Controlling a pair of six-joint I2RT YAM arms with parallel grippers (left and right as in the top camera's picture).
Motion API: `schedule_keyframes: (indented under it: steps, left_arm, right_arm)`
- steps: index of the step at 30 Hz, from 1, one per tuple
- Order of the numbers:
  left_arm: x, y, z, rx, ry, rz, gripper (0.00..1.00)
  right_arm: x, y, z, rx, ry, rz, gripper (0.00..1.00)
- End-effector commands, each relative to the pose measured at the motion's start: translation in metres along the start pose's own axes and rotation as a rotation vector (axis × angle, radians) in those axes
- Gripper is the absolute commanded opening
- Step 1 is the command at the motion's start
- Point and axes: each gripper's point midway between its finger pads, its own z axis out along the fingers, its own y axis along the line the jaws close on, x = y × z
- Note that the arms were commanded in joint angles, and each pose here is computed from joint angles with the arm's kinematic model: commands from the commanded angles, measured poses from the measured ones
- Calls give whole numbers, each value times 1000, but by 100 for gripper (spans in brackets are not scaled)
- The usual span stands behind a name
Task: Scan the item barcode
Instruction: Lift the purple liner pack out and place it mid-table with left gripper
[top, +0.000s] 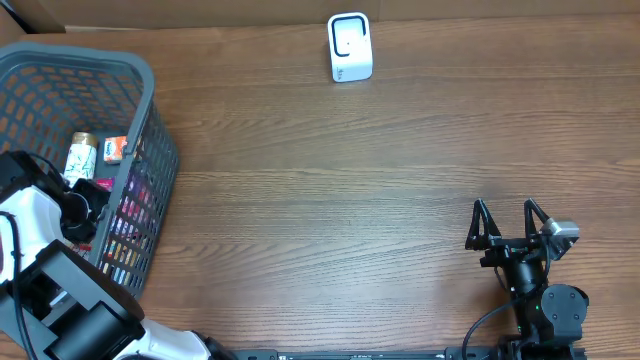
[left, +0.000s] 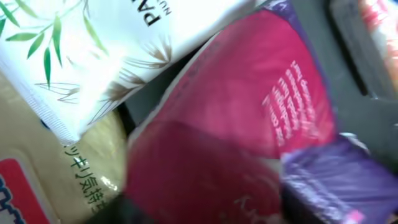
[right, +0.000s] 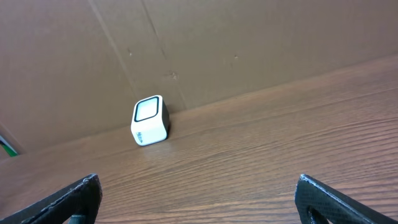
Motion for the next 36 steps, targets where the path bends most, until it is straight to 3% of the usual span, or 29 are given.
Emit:
schedule_keyframes:
  steps: [1, 5, 10, 15, 18, 22, 27, 32, 33, 36]
  left_arm:
    - [10, 10, 4, -48, 16, -37, 4]
    - [3, -9, -15, 44, -2, -32, 4]
    - [-32, -46, -119, 159, -169, 9, 4]
    - [-52, -67, -260, 216, -467, 65, 4]
    - [-34, -98, -334, 351, -593, 170, 4]
    - [11, -150, -375, 546, -601, 357, 4]
    - [84, -222, -332, 626, -372, 610, 4]
    - [148, -256, -210, 361, -149, 798, 4]
    - [179, -262, -164, 298, -64, 860, 5]
    - [221, -261, -102, 229, 32, 914, 4]
  right_arm:
    - [1, -1, 0, 4, -8, 3, 100]
    - [1, -1, 0, 4, -8, 3, 100]
    - [1, -1, 0, 4, -8, 3, 100]
    - [1, -1, 0, 4, -8, 3, 100]
    - [1, -1, 0, 4, -8, 3, 100]
    - [1, -1, 0, 4, -8, 3, 100]
    - [1, -1, 0, 4, -8, 3, 100]
    - [1, -1, 0, 4, -8, 3, 100]
    - [1, -1, 0, 4, -8, 3, 100]
    - [1, -1, 0, 4, -8, 3, 100]
